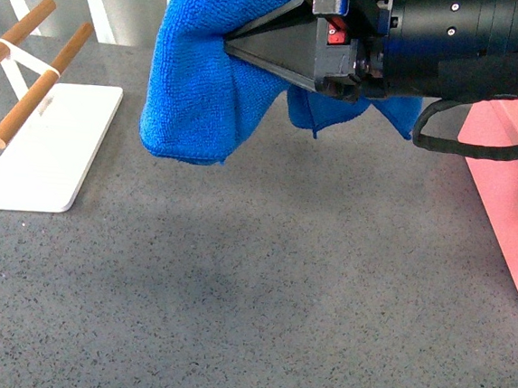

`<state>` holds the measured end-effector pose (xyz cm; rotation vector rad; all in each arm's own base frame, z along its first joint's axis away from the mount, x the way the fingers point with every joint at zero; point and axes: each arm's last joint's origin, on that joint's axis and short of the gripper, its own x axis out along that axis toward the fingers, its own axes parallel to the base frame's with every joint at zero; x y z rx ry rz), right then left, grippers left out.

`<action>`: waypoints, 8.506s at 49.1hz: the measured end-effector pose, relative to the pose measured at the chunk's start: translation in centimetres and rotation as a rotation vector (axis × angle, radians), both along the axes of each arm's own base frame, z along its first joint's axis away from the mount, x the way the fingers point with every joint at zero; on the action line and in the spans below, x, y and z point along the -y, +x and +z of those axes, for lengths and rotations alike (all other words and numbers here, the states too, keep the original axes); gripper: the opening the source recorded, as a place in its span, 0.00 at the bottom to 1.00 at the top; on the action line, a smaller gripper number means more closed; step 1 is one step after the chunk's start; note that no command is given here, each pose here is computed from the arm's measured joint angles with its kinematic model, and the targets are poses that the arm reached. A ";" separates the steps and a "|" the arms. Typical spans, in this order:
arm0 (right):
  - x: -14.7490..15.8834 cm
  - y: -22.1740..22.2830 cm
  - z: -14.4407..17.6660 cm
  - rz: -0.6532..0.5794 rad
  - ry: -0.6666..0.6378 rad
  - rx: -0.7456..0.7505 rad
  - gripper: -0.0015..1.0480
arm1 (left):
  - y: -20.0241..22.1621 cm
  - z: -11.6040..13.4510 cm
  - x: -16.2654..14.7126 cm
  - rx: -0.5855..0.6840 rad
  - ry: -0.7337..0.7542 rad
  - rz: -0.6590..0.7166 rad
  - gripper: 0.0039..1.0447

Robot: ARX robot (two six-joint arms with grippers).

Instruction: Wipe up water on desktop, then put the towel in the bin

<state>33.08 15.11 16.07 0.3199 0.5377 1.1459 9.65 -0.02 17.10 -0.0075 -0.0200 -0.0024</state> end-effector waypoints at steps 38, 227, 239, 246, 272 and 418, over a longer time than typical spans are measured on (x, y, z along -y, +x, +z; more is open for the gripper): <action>3.9 -0.1 -10.1 -0.108 -0.829 -0.362 0.05 | 0.0 0.0 0.0 -0.001 0.000 0.000 0.92; 20.9 4.1 6.2 -1.045 -1.068 -0.543 0.05 | 0.0 0.0 0.0 0.000 0.003 0.000 0.94; 20.8 3.5 5.5 -1.060 -1.056 -0.537 0.05 | 0.0 0.0 0.0 0.000 0.003 0.000 0.94; 19.6 -3.4 4.7 -1.051 -1.068 -0.544 0.08 | 0.0 0.0 0.0 -0.002 0.003 0.000 0.94; 19.8 -4.0 4.5 -1.064 -1.076 -0.549 0.85 | 0.0 0.0 0.0 0.000 0.003 0.000 0.94; 15.1 -22.2 1.4 -1.150 -0.314 0.567 0.03 | 0.0 0.0 0.0 0.002 0.003 0.000 0.94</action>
